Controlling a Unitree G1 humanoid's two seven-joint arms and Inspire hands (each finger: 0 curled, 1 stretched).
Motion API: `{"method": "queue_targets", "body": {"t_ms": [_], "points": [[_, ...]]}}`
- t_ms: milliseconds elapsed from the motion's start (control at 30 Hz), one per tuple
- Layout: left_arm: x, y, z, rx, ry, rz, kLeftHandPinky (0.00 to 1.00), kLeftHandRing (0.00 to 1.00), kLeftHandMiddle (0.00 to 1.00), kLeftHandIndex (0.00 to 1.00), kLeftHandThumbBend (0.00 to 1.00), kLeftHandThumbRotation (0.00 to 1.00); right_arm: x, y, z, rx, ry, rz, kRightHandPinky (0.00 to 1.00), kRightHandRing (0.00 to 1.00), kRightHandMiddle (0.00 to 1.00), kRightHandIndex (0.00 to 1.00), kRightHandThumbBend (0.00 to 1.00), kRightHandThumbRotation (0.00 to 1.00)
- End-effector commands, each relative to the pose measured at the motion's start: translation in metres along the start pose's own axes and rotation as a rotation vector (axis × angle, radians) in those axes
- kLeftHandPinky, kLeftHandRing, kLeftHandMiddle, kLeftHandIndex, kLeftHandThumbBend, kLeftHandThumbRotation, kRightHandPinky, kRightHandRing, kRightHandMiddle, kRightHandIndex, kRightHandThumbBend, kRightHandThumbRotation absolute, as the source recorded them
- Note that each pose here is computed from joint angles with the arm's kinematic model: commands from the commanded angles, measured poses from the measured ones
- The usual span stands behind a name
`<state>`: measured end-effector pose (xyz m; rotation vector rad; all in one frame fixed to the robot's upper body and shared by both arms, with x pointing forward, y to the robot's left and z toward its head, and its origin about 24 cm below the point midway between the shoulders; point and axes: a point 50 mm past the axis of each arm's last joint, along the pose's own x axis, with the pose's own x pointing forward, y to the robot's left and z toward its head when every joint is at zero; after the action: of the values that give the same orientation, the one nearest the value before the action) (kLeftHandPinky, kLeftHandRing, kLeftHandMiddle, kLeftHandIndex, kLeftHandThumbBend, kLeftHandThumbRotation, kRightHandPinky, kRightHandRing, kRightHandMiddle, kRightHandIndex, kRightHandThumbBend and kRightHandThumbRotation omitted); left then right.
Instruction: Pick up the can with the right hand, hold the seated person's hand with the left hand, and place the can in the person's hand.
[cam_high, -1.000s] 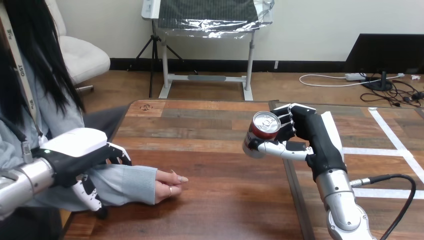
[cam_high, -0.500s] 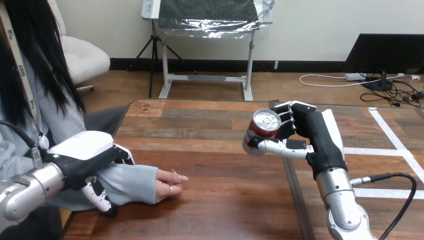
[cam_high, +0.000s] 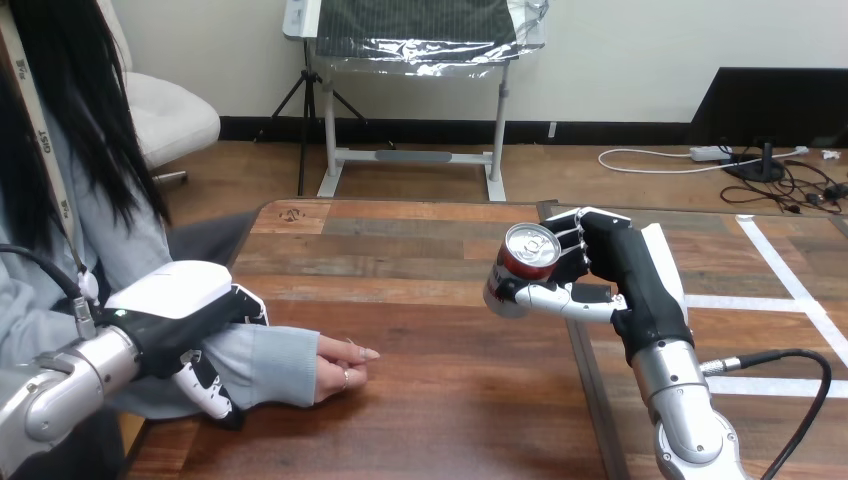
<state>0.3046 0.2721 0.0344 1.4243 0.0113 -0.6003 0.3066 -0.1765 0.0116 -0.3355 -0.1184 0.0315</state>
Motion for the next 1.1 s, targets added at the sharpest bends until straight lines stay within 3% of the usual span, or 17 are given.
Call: {"method": "queue_targets", "body": {"t_ms": [0, 1067], "points": [[0.0105, 0.0158, 0.0056, -0.004, -0.015, 0.061, 0.37, 0.42, 0.48, 0.5, 0.95, 0.0, 0.0174, -0.0057, 0.0273, 0.036, -0.117, -0.042, 0.38, 0.42, 0.47, 0.5, 0.79, 0.0], [0.0098, 0.0212, 0.0077, -0.048, -0.045, 0.105, 0.3, 0.36, 0.43, 0.44, 0.87, 0.0, 0.0178, -0.0004, 0.0262, 0.04, -0.11, -0.015, 0.36, 0.4, 0.47, 0.5, 0.78, 0.0]]}}
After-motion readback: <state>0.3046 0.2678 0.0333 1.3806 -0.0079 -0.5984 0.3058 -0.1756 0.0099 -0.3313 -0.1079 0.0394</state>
